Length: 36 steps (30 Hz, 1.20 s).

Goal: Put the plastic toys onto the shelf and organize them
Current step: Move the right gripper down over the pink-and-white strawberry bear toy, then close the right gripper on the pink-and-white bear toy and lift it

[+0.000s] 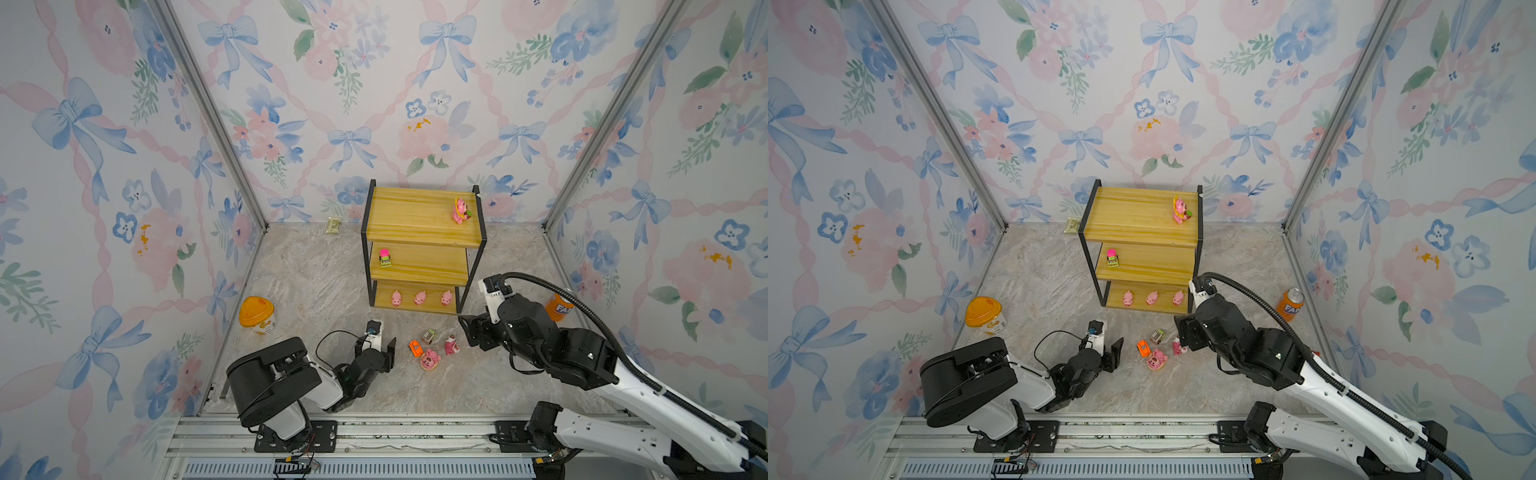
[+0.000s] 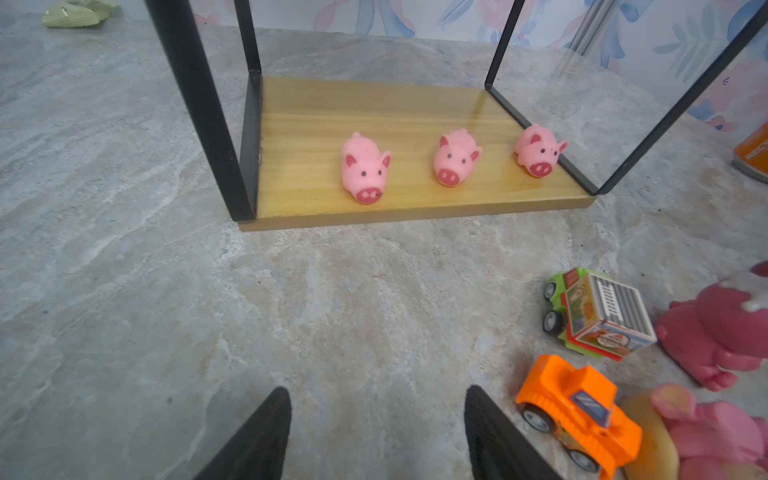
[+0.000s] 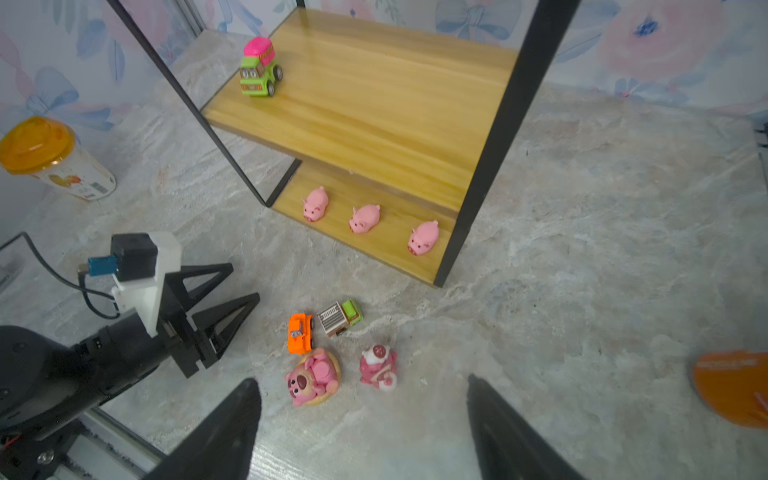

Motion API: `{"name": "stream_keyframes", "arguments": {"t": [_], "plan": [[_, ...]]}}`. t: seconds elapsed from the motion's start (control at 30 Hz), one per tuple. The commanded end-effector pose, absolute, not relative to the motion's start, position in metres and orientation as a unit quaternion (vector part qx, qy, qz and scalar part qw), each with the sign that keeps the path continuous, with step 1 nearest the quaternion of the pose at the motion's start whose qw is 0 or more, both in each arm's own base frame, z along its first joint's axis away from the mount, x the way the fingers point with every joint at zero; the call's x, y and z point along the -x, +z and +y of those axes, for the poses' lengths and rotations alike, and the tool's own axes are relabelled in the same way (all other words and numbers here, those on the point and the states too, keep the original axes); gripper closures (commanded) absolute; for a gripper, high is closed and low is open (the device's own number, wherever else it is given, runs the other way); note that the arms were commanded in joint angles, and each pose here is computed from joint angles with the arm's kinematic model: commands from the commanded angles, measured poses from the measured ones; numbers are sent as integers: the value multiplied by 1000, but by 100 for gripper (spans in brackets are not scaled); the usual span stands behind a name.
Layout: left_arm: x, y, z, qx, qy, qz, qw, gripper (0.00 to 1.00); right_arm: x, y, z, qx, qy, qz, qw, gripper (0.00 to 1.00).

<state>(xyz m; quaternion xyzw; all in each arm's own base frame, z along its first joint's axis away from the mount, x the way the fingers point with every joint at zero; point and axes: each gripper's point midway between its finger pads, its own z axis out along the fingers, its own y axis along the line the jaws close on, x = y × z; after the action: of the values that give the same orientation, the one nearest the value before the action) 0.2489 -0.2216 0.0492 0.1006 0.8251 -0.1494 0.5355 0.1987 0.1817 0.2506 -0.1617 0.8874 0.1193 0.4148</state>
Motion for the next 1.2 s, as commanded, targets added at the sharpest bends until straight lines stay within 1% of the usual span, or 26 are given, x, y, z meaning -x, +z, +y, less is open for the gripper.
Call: {"name": "stream_keyframes", "arguments": {"t": [0.0, 0.07, 0.23, 0.47, 0.67, 0.87, 1.17], "plan": [[-246, 46, -216, -98, -151, 829, 530, 33, -188, 224, 164, 132, 80, 908, 390, 22], [-244, 46, -214, -97, -152, 830, 528, 33, -183, 205, 158, 128, 64, 918, 370, 22], [-242, 43, -209, -92, -150, 833, 524, 33, -172, 159, 161, 122, 73, 935, 324, 23], [-243, 39, -214, -94, -150, 837, 517, 33, -173, 111, 172, 127, 76, 955, 258, 22], [-246, 35, -219, -96, -148, 841, 512, 33, -186, 91, 180, 127, 84, 961, 229, 22], [-247, 30, -224, -97, -147, 844, 506, 33, -196, 79, 189, 143, 66, 966, 203, 22], [-247, 32, -216, -89, -140, 843, 512, 33, -211, 73, 202, 145, 57, 970, 188, 23]]}}
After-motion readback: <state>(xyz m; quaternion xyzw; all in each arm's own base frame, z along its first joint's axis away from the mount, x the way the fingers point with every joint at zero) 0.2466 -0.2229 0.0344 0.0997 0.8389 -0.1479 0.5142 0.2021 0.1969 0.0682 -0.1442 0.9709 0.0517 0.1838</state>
